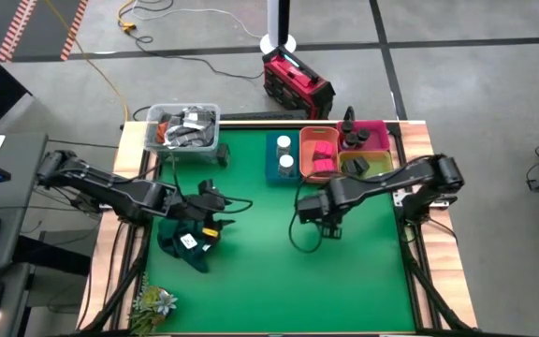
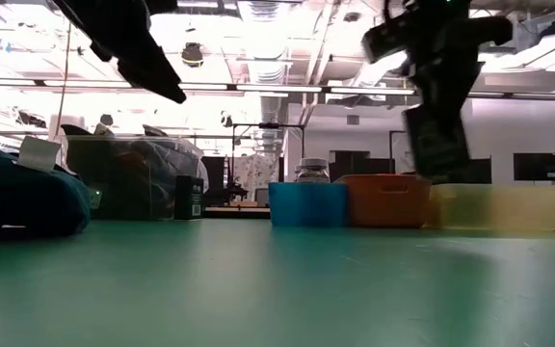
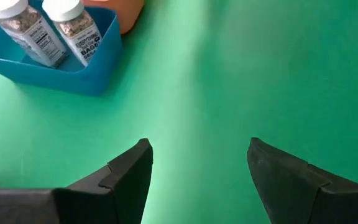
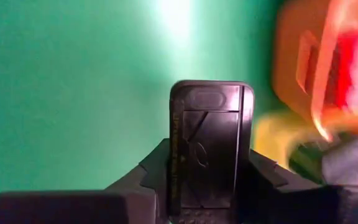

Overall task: Sort spices by type
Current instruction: Put the black seasoning can into the yellow bin

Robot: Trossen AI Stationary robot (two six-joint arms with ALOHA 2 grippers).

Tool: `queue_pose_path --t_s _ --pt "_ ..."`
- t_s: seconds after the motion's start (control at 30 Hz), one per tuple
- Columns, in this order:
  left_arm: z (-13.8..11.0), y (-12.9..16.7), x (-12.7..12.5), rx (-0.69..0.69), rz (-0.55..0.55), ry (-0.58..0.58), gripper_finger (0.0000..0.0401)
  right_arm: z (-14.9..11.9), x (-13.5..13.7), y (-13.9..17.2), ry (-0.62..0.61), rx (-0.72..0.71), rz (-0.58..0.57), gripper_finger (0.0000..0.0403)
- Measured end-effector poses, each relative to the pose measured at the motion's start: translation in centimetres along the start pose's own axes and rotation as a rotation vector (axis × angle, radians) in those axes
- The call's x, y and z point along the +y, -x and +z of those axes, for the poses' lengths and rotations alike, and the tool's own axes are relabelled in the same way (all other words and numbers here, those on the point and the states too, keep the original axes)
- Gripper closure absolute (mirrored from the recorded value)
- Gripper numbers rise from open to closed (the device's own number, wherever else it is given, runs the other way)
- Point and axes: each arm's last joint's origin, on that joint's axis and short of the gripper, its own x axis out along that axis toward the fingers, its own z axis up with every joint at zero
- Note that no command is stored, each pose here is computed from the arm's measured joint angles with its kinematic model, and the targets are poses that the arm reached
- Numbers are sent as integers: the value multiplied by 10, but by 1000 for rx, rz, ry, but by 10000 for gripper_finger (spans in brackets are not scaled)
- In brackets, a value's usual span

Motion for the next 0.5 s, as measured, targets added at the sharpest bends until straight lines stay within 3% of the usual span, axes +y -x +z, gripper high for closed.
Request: queue_pose_path --t_s 0.27,0.5 --pt "-1 10 -3 -6 -26 15 152 -47 -46 20 -192 -37 -103 227" --pt "-2 8 -4 -1 -25 13 152 -89 -95 17 -500 -84 -191 246"
